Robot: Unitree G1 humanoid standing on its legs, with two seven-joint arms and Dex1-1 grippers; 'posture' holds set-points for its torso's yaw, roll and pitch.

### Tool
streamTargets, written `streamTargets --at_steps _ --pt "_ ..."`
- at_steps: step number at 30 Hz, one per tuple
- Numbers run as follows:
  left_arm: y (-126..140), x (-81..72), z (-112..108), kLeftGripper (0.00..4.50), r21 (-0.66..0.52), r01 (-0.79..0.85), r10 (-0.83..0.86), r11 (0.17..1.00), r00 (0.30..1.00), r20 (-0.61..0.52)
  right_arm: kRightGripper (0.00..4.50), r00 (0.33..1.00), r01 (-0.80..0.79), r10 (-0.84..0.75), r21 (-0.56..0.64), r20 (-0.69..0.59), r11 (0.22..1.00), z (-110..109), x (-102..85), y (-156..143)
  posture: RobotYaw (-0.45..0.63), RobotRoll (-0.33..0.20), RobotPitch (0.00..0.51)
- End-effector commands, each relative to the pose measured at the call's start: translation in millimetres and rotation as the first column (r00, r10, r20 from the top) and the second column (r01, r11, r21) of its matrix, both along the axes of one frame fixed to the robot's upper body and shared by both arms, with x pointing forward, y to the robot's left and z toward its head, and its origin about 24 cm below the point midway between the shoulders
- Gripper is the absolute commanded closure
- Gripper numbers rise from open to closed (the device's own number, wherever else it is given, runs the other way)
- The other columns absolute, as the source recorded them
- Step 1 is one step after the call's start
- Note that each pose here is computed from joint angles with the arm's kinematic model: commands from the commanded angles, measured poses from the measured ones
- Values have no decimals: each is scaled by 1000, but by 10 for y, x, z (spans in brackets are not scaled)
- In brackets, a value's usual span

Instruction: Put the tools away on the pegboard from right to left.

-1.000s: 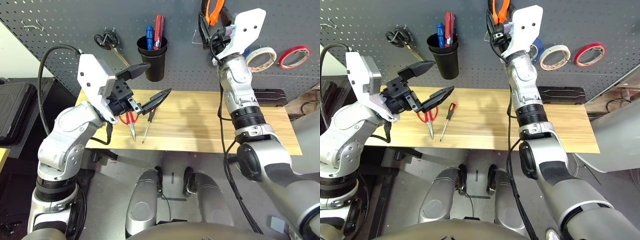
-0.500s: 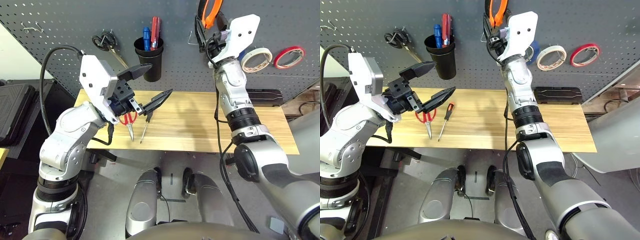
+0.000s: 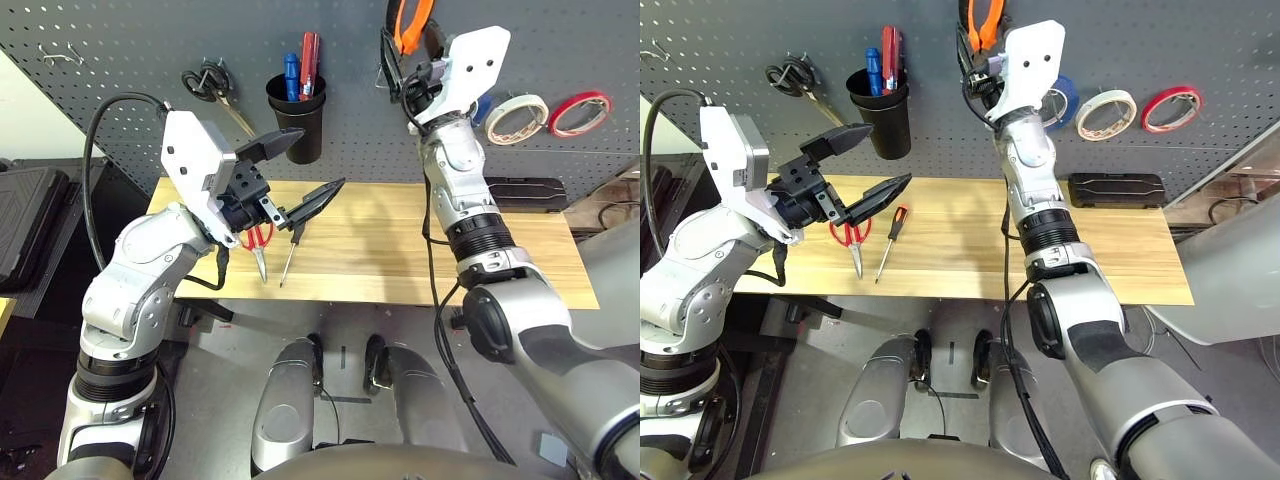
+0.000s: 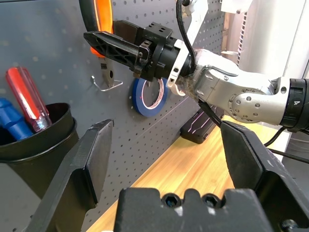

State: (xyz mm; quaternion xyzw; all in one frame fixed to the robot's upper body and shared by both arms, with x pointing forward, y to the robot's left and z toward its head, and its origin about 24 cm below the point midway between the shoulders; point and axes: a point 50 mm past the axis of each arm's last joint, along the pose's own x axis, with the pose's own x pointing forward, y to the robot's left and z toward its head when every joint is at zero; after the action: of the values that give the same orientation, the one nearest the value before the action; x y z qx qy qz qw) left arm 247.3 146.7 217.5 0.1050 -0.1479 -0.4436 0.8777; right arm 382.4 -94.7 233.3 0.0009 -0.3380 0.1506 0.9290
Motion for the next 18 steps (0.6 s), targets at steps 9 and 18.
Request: streamTargets --at_steps 9,18 --pt "-38 -28 -32 0 7 14 -13 1000 1000 -6 1861 998 55 -56 -32 -13 998 -77 35 -21 275 0 196" --pt "-59 -36 -59 0 11 22 -22 1000 1000 -13 1861 996 93 -94 25 13 995 49 56 -79 271 0 199"
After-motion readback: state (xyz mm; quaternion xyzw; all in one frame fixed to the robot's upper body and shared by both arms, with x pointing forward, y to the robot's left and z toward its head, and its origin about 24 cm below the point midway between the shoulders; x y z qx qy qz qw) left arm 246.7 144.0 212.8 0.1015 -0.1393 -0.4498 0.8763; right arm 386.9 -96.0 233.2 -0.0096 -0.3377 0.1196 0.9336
